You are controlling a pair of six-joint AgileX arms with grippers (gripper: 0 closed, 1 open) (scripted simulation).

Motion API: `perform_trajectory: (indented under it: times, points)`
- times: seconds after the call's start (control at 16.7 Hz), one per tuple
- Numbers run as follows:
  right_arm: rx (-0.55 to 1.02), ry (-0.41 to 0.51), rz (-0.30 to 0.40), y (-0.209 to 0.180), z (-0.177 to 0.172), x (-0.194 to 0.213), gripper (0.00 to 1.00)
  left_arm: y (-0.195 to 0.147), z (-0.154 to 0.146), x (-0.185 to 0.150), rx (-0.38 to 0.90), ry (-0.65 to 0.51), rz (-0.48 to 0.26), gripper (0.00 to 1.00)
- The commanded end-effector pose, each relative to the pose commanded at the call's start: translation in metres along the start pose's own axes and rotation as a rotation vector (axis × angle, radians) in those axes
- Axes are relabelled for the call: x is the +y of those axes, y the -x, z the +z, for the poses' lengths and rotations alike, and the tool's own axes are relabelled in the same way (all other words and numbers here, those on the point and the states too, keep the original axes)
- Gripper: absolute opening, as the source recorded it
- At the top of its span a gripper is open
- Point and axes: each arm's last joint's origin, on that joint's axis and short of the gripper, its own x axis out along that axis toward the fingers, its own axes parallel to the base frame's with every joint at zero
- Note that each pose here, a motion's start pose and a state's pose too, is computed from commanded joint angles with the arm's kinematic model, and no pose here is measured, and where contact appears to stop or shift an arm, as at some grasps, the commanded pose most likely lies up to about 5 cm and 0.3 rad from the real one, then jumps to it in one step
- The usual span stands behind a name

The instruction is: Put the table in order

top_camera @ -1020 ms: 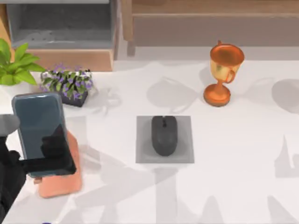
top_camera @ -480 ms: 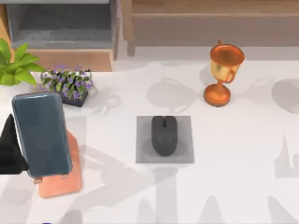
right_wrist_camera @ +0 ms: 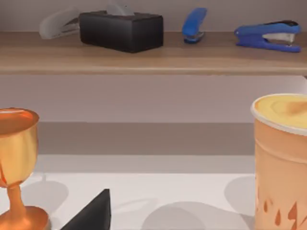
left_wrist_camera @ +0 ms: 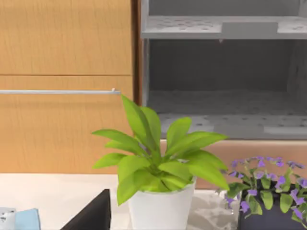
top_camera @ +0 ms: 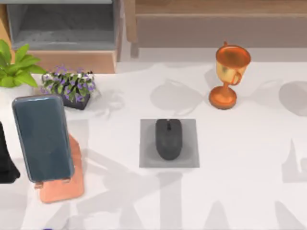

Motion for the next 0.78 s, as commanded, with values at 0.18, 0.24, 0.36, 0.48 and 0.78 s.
perform_trajectory:
  times: [0.18, 0.24, 0.36, 0.48, 0.78]
  points:
    - [0.002, 0.0, -0.001, 0.0, 0.0, 0.0, 1.0, 0.0, 0.0, 0.0, 0.0, 0.0, 0.0, 1.0]
    - [0.006, 0.001, -0.003, -0.002, 0.001, -0.001, 1.0, 0.0, 0.0, 0.0, 0.0, 0.0, 0.0, 1.0]
    - [0.02, 0.002, -0.01, -0.005, 0.003, -0.002, 1.0, 0.0, 0.0, 0.0, 0.0, 0.0, 0.0, 1.0]
    - [0.04, 0.003, -0.018, -0.012, 0.006, -0.005, 1.0, 0.0, 0.0, 0.0, 0.0, 0.0, 0.0, 1.0]
    - [0.108, -0.001, -0.047, -0.041, 0.009, -0.018, 1.0, 0.0, 0.0, 0.0, 0.0, 0.0, 0.0, 1.0]
